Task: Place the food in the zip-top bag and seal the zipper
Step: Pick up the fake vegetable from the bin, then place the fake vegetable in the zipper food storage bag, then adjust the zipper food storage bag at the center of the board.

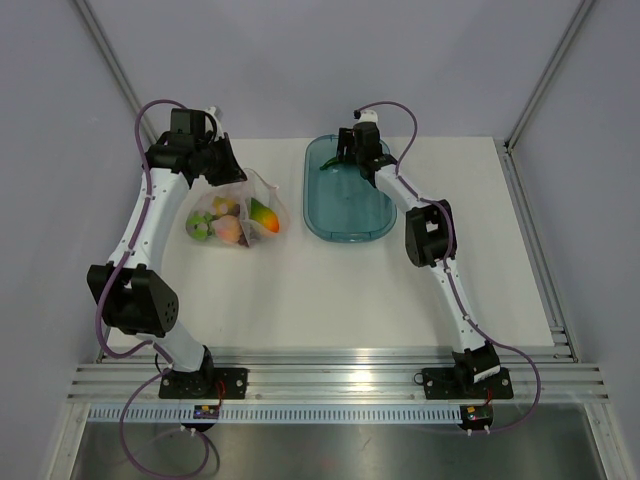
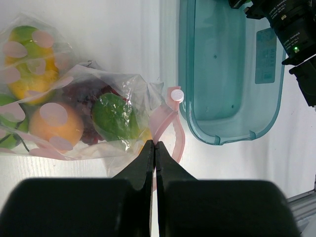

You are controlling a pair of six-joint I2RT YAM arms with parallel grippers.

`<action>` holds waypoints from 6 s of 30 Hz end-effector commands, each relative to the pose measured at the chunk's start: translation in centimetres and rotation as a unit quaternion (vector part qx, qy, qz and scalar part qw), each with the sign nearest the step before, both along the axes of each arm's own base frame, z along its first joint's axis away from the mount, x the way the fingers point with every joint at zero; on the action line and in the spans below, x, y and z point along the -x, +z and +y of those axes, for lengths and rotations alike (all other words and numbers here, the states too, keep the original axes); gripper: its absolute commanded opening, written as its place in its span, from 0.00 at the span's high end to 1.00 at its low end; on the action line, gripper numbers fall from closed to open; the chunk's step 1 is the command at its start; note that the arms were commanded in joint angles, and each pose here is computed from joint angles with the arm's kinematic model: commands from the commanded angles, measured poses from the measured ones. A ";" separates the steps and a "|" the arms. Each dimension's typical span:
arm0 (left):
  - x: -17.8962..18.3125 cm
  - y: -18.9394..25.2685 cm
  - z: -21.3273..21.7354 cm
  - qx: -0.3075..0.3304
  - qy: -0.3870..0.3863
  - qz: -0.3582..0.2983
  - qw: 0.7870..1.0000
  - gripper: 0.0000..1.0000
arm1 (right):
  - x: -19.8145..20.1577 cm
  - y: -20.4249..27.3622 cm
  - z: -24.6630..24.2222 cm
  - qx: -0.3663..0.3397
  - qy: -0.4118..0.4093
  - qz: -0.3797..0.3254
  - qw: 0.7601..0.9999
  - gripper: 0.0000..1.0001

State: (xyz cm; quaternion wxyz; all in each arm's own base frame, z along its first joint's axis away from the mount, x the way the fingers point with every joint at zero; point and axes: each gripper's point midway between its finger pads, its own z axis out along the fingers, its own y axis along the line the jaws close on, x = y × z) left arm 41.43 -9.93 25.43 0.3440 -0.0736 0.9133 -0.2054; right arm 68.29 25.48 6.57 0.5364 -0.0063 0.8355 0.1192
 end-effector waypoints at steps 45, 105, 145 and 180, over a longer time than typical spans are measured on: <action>-0.4 2.9 -1.6 0.029 -0.010 -0.051 0.998 1.00 | 11.5 1.4 -0.7 0.066 0.115 0.116 0.984 0.45; 2.8 4.3 -2.9 0.057 -0.049 -0.075 0.994 1.00 | 35.1 14.3 14.9 0.084 0.318 0.183 0.926 1.00; 3.2 6.0 -2.9 0.087 -0.058 -0.086 0.991 1.00 | 35.6 18.7 16.2 -0.053 0.279 0.127 0.950 0.47; 3.4 10.7 -1.0 0.030 -0.055 -0.145 0.987 1.00 | 33.5 28.1 16.5 -0.134 0.278 0.071 0.949 1.00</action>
